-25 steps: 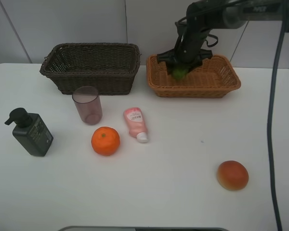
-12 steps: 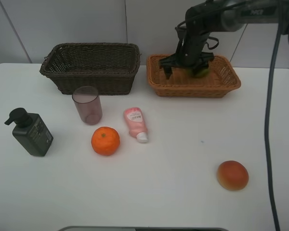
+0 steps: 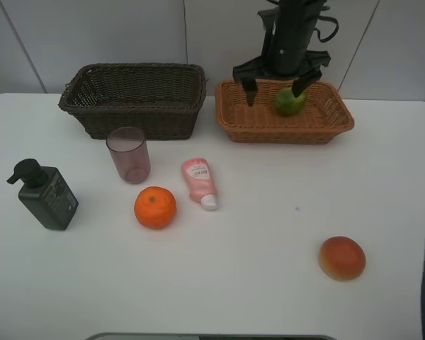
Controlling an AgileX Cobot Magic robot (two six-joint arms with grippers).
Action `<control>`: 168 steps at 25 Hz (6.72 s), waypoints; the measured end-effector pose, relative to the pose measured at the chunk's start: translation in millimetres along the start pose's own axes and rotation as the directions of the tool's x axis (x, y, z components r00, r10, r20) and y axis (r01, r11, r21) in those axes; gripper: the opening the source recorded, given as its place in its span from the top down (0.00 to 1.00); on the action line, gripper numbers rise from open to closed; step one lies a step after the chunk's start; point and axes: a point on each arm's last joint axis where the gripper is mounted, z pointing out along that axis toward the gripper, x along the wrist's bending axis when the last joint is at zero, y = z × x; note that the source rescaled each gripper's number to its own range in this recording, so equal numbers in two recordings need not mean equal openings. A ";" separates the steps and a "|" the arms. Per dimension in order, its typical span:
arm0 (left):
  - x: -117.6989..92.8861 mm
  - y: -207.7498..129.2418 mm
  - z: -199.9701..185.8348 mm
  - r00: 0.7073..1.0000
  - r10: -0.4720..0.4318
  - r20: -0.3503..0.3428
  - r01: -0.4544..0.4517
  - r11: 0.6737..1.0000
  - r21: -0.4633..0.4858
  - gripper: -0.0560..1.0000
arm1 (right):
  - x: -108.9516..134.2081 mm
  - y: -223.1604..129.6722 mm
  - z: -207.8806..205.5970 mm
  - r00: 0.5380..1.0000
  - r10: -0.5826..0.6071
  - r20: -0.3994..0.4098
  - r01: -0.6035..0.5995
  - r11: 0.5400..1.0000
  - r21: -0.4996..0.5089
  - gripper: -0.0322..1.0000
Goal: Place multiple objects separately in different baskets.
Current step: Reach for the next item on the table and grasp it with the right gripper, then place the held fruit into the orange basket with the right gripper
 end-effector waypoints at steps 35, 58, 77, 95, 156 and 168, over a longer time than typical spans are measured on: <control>0.0 0.0 0.0 1.000 0.000 0.000 0.000 1.000 0.000 0.00 | -36.4 -229.0 -45.2 0.995 0.037 -0.097 -0.023 0.990 0.142 0.08; 0.0 0.0 0.0 1.000 0.000 0.000 0.000 1.000 0.000 0.00 | -39.9 -259.3 -5.0 0.967 0.246 -0.066 -0.227 0.950 0.213 0.08; 0.0 0.0 0.0 1.000 0.000 0.000 0.000 1.000 0.000 0.00 | -29.6 -261.5 33.5 0.970 0.237 -0.052 -0.212 0.933 0.291 0.08; 0.0 0.0 0.0 1.000 0.000 0.000 0.000 1.000 0.000 0.00 | -26.1 -262.5 38.4 0.958 0.281 -0.059 -0.250 0.917 0.312 0.95; 0.0 0.0 0.0 1.000 0.000 0.000 0.000 1.000 0.000 0.00 | -22.4 12.5 -0.1 0.995 0.098 -0.017 -0.099 0.989 -0.107 0.95; 0.0 0.0 0.0 1.000 0.000 0.000 0.000 1.000 0.000 0.00 | -0.7 26.3 56.0 0.988 0.100 -0.115 -0.121 0.974 -0.191 0.95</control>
